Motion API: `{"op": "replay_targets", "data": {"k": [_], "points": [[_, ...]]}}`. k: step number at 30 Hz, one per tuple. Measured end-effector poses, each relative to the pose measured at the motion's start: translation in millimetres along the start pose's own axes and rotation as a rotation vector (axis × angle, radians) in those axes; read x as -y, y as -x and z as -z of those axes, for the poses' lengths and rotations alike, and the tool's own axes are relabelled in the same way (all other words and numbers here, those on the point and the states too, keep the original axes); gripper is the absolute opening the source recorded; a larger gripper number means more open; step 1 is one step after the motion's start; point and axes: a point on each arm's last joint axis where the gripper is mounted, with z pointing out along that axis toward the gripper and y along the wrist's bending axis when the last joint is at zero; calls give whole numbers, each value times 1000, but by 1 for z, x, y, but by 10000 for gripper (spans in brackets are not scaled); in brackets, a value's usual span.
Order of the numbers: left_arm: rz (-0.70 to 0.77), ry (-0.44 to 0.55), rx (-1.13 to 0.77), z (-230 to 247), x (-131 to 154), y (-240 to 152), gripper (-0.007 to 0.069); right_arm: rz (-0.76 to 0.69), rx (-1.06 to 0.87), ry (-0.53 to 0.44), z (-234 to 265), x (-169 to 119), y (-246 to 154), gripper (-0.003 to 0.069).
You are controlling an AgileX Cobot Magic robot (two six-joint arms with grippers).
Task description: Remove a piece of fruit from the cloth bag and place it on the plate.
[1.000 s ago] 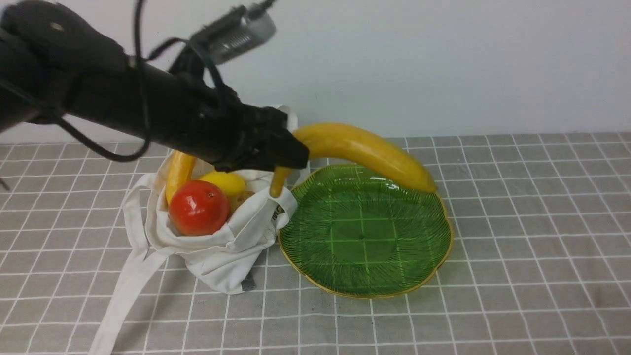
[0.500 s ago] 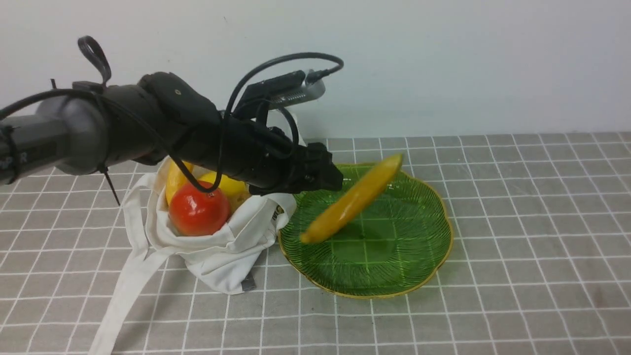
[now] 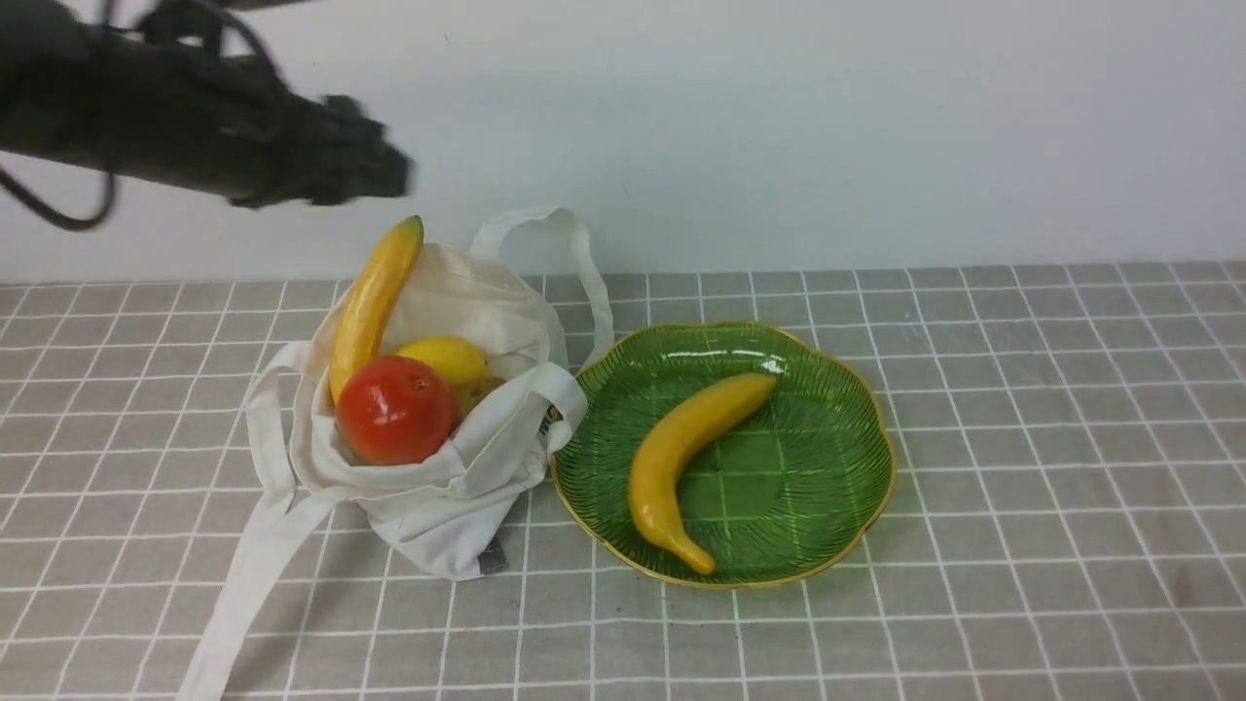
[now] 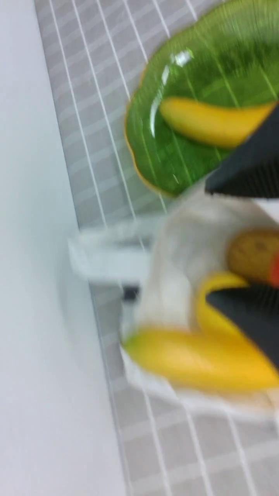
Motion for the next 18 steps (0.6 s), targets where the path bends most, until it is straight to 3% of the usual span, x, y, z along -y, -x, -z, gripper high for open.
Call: {"op": "replay_targets", "data": {"k": [1,3,5,11,18], "points": [[2,0,0,0,0,0,202,0,0,0,0,0,0,-15],[19,46,-74,7,-21,-8,57,0,0,0,0,0,0,-15],[26,60,-125,8,-30,-14,13,0,0,0,0,0,0,-15],[7,50,-209,18,-29,-22,-8,0,0,0,0,0,0,-15],[-34,18,-190,75,7,-22,-8,0,0,0,0,0,0,-15]]}}
